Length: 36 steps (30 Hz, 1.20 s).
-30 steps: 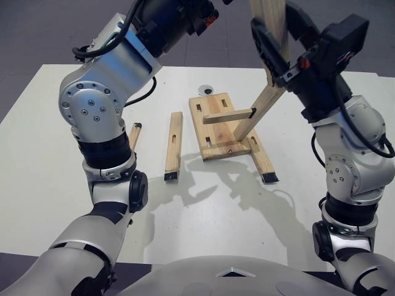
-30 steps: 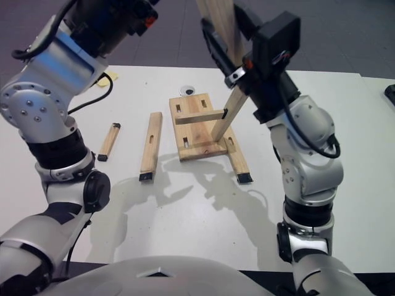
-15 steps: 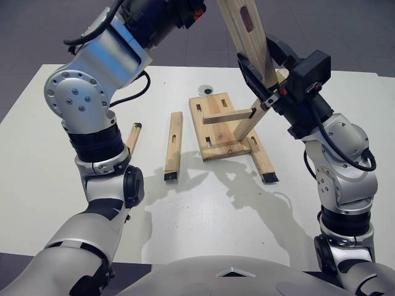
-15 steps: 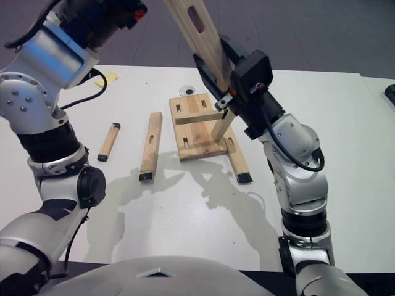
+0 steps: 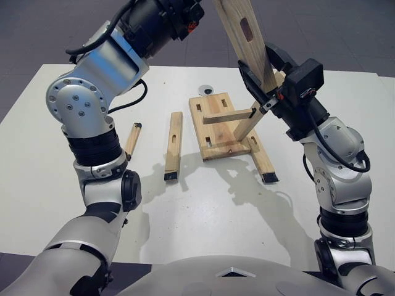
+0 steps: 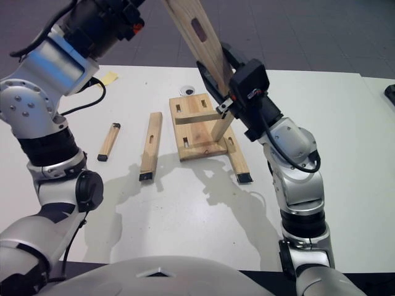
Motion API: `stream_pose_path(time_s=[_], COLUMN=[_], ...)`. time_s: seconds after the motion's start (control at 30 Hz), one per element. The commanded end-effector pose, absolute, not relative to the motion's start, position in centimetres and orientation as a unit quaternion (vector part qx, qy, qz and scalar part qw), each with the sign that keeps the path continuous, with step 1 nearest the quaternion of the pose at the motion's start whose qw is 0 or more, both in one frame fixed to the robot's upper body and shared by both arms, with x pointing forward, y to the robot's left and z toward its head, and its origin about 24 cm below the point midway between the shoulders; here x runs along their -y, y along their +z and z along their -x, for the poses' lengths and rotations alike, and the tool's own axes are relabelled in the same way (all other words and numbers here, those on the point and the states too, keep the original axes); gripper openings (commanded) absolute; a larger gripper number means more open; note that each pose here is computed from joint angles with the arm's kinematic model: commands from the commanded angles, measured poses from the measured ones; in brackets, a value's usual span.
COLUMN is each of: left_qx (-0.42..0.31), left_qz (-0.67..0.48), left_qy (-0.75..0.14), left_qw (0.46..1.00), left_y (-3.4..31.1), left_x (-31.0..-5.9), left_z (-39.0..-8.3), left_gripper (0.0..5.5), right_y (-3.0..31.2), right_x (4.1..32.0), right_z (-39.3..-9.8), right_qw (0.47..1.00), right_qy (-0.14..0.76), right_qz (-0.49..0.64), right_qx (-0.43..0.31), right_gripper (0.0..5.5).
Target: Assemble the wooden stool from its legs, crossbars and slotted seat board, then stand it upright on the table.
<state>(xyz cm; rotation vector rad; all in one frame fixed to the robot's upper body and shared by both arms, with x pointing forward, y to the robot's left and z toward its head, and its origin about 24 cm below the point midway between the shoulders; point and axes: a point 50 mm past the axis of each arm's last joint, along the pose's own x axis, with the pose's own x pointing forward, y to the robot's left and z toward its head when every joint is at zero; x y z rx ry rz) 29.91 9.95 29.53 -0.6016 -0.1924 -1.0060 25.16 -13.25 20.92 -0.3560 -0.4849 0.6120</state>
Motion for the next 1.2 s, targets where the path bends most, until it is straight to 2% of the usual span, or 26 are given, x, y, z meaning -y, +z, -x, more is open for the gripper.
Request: stream_pose_path(time_s=[0.03,0.4,0.43,0.7,0.83,0.93,1.03,1.13,1.2], left_qx=[0.097,0.126,0.132,0.174,0.235,0.280,0.279,0.238,0.205], left_qz=[0.286,0.267,0.265,0.270,0.311,0.331,0.293,0.244,0.209], left_qy=[-0.458,-0.425,-0.419,-0.355,-0.305,-0.226,-0.139,-0.087,-0.067], left_qw=[0.836,0.856,0.858,0.878,0.869,0.873,0.904,0.936,0.954], left_y=[29.2,28.2,28.2,27.4,28.8,29.7,28.7,26.5,24.7], left_x=[-10.4,-10.5,-10.6,-11.0,-13.2,-16.6,-19.4,-20.2,-20.0], left_z=[-30.0,-30.0,-30.0,-29.9,-29.5,-29.3,-29.1,-28.9,-28.5], left_gripper=[1.02,1.02,1.02,1.02,1.02,1.02,1.02,1.02,1.02], right_y=[20.7,19.9,19.8,19.7,23.2,25.4,25.0,22.2,19.6], right_x=[13.3,13.4,13.4,14.0,15.7,19.9,24.4,26.9,26.1], right_z=[-25.3,-26.1,-26.1,-26.4,-25.2,-25.3,-26.0,-27.0,-27.7], right_qw=[0.908,0.908,0.907,0.908,0.925,0.936,0.955,0.979,0.988], right_qy=[0.298,0.278,0.278,0.270,0.274,0.181,0.034,-0.092,-0.076], right_qz=[0.187,0.232,0.235,0.249,0.063,-0.054,-0.096,-0.021,0.073], right_qx=[0.230,0.211,0.210,0.203,0.257,0.297,0.277,0.178,0.114], right_gripper=[2.09,2.09,2.45,3.59,4.14,4.73,5.17,5.40,5.40])
